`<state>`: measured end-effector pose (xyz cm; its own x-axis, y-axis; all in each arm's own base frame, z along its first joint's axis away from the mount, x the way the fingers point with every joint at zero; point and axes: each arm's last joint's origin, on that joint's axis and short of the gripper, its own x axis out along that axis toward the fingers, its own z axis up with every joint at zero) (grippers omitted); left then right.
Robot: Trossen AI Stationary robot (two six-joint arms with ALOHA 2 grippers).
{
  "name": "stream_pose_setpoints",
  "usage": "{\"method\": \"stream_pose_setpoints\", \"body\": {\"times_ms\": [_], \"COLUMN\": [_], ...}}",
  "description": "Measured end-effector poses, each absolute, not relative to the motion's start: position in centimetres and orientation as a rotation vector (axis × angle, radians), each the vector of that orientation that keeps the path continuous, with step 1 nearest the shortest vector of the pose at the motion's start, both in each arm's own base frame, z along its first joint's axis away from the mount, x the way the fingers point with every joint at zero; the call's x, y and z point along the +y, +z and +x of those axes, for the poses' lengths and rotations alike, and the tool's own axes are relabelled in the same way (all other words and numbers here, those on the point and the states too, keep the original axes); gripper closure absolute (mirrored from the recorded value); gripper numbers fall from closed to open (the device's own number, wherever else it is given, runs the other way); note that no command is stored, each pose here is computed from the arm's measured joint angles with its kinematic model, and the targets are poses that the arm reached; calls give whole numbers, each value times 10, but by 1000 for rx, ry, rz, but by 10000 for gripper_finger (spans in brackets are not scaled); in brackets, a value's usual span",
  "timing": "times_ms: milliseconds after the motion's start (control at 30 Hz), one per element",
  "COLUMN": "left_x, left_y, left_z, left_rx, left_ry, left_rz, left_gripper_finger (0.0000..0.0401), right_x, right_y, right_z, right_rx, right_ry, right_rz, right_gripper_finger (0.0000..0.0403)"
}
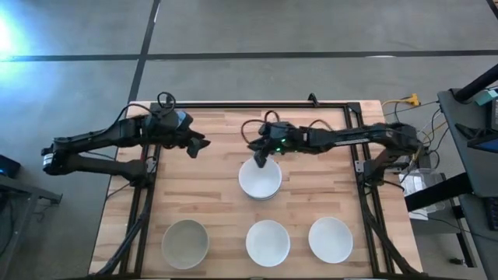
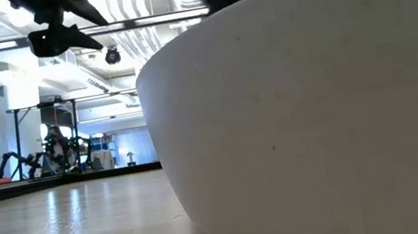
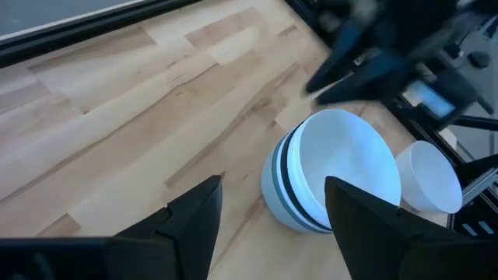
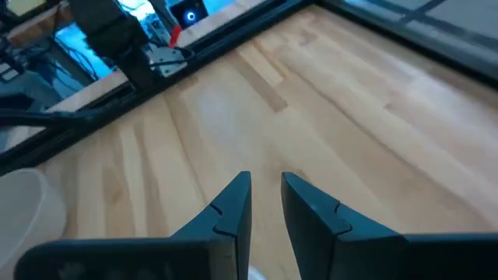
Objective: Nest bowls inside each other
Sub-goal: Stack the white bowl on top of the white bowl
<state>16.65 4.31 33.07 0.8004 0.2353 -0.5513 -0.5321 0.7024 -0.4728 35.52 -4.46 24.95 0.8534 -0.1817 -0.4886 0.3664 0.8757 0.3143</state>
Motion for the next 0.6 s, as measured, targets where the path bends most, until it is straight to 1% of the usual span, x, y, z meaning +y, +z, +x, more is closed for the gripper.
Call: {"method": "stream_pose_setpoints", "body": {"times_ms": [167, 267, 433, 500, 600], "left_x": [44, 45, 46, 47, 48], "left_y": [328, 325, 325, 326, 326], "left_z": [170, 173, 182, 186, 193], "left_rx": [500, 516, 494, 478, 452], "left_ry": [445, 443, 402, 389, 362], "left_rz": [-648, -632, -614, -614, -616], "left_gripper_finger": [189, 189, 189, 189, 189], "right_x": [-16, 6, 34, 41, 50], "right_y": [282, 291, 295, 293, 281], "right_z": [300, 258, 190, 168, 142], "right_rx": [607, 689, 753, 795, 926], "right_ry": [-238, -199, -173, -179, -229], "right_rz": [353, 385, 593, 682, 760], "right_gripper_finger": [335, 335, 331, 320, 295]}}
